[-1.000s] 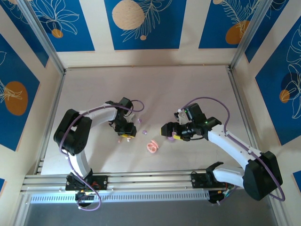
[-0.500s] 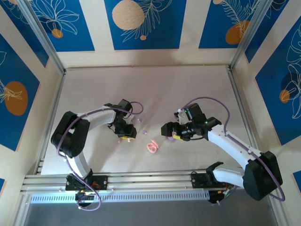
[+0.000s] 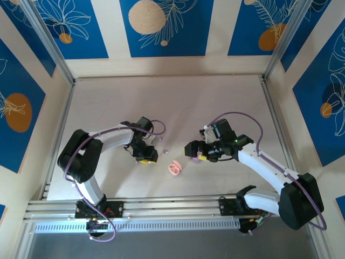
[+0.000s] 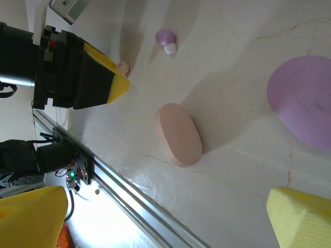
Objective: Insert the wireless bluetooth earbuds into the charging case
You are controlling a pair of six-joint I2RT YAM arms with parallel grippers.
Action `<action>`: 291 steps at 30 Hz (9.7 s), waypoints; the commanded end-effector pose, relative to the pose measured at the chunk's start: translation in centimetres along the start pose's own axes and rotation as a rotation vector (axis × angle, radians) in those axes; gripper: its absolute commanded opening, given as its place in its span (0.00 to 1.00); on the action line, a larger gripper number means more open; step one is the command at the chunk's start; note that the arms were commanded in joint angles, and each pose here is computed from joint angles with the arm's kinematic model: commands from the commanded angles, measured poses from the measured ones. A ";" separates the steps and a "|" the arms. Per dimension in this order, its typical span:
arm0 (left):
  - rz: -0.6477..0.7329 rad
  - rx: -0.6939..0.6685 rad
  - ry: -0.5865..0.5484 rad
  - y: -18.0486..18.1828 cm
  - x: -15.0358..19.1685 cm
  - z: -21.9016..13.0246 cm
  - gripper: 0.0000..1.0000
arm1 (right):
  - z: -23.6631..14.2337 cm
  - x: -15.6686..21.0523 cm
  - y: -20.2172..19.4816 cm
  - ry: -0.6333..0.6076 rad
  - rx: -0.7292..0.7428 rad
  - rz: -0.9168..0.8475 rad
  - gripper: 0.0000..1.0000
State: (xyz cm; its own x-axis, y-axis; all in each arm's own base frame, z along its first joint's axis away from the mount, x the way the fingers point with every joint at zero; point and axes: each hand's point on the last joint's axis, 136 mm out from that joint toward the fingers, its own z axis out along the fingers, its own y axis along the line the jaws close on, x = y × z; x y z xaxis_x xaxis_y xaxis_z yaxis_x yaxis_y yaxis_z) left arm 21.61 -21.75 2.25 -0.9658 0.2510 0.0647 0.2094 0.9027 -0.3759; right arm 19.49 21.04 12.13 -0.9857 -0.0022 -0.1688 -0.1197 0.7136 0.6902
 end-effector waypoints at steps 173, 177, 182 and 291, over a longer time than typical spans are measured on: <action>0.135 -0.229 -0.642 -12.9 2.3 3.3 0.09 | -3.6 2.9 -1.3 -0.085 -0.115 0.067 0.99; 0.136 -0.230 -0.643 -13.2 2.3 2.9 0.17 | -3.6 2.9 -1.2 -0.086 -0.115 0.067 0.99; 0.140 -0.217 -0.643 -13.6 2.3 2.5 0.22 | -3.7 2.9 -1.3 -0.088 -0.114 0.068 0.99; -0.356 0.044 -0.398 3.4 -0.7 -1.3 0.97 | 0.8 2.0 4.6 0.004 0.061 -0.297 0.78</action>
State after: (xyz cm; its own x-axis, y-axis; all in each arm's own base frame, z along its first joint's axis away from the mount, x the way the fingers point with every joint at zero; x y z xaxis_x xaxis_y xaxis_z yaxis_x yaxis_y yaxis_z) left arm 22.77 -16.95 2.76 -0.9510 -0.2508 -0.1810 -0.1680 0.9102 -0.3785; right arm 17.69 25.07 14.49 -0.9013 -0.2207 -0.3728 -0.4056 0.7323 0.5471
